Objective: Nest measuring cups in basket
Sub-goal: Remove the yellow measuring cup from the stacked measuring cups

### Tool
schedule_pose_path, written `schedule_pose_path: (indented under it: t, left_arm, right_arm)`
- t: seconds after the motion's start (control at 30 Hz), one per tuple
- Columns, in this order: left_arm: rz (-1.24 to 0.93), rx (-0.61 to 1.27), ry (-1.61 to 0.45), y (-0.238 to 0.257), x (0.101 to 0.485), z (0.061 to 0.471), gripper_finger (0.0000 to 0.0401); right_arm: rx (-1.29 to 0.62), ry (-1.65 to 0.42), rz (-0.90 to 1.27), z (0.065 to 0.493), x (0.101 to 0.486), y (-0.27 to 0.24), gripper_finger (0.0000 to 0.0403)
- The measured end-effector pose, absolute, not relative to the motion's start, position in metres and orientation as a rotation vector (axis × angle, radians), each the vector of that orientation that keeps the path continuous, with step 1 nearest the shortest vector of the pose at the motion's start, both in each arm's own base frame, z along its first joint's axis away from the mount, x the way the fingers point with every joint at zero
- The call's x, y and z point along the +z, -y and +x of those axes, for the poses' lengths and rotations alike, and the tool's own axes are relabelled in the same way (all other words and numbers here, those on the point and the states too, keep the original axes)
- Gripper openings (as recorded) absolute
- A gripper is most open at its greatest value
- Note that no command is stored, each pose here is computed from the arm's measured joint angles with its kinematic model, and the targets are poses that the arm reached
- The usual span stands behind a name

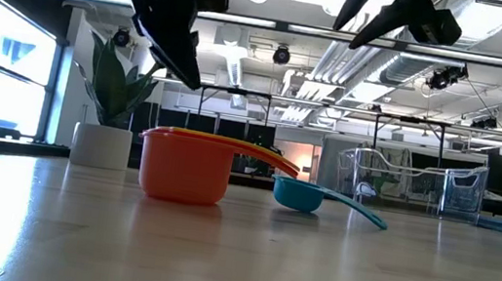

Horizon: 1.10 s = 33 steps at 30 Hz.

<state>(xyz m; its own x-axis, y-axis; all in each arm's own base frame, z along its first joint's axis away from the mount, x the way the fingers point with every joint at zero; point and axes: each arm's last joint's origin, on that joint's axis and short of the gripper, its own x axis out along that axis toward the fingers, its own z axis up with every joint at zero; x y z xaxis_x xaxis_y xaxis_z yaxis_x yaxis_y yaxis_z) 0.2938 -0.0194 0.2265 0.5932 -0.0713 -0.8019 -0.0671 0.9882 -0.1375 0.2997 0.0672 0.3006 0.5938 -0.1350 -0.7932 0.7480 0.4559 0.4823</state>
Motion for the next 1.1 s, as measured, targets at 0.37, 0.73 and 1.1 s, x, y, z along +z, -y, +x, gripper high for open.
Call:
schedule_pose_path:
  t: [0.37,0.73,1.1]
  left_arm:
    - [-0.032,0.000,-0.982,0.033,0.202,0.307,0.0071]
    - [-0.018,0.016,-0.992,0.034,0.193,0.312,0.0071]
    - [-0.008,0.052,-1.023,0.033,0.180,0.316,0.0071]
  right_arm:
    - [-0.602,-0.772,0.908,0.299,0.300,-0.067,0.0119]
    - [-0.598,-0.784,0.882,0.298,0.300,-0.067,0.0119]
    - [-0.598,-0.790,0.874,0.298,0.299,-0.067,0.0119]
